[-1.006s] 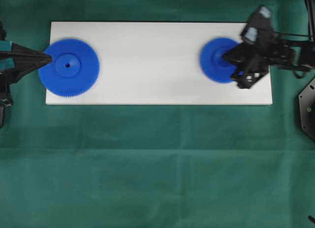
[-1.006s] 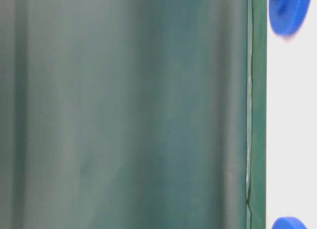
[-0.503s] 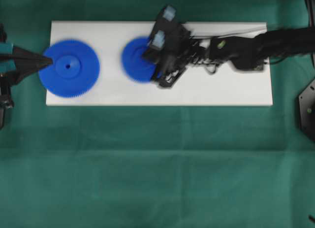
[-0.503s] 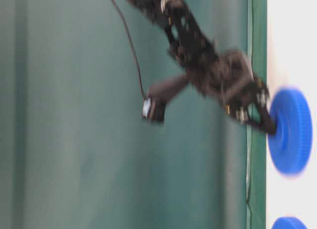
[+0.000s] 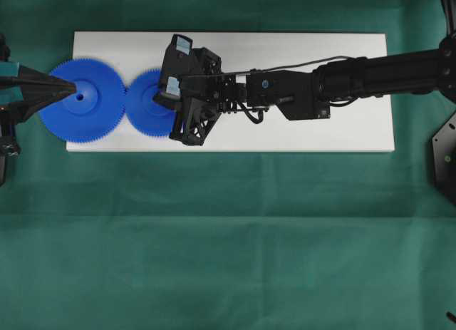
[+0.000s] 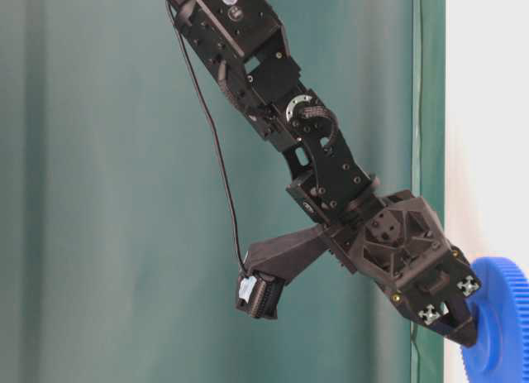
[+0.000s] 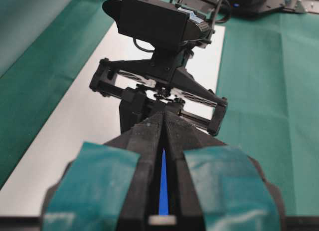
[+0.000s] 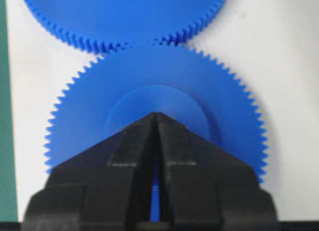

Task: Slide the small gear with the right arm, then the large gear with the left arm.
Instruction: 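Slide the small gear left with the right gripper until it meshes with the large gear, then slide the small gear back right to the board's right end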

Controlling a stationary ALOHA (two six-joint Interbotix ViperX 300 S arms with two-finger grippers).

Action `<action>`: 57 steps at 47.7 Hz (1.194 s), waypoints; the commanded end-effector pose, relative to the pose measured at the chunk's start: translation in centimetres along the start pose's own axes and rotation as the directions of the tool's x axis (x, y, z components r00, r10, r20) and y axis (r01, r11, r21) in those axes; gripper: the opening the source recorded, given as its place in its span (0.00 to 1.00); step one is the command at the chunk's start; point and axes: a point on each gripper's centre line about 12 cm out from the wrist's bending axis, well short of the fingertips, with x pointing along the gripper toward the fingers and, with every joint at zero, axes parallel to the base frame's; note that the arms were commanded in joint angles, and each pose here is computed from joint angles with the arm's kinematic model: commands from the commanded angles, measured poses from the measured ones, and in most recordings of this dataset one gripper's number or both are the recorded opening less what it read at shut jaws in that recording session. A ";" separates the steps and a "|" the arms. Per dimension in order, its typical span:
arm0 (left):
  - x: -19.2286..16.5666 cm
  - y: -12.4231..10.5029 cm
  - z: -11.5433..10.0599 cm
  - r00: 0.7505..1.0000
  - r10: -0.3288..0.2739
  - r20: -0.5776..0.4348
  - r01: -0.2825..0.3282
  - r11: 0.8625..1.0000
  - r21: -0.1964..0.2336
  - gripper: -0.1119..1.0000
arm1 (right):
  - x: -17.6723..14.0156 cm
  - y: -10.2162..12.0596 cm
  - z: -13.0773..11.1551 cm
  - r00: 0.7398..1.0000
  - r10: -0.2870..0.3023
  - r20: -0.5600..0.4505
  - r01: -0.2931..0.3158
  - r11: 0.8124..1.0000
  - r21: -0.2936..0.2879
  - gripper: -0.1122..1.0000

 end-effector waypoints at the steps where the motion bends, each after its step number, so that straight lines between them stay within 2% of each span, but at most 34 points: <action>1: 0.2 0.0 0.3 1.000 0.002 0.006 -0.002 1.000 -0.002 0.10 | 0.2 0.8 -1.0 0.999 -0.003 -0.042 0.002 1.000 -0.016 0.55; 43: 0.2 0.0 0.2 1.000 0.002 0.003 -0.002 1.000 -0.005 0.10 | 0.2 0.2 -1.2 0.998 -0.021 -0.064 0.021 1.000 -0.009 0.55; 57: 0.1 0.0 0.1 1.000 0.002 0.000 -0.002 1.000 -0.006 0.10 | -1.6 -0.9 -2.2 0.995 -0.039 -0.088 0.039 0.999 0.005 0.55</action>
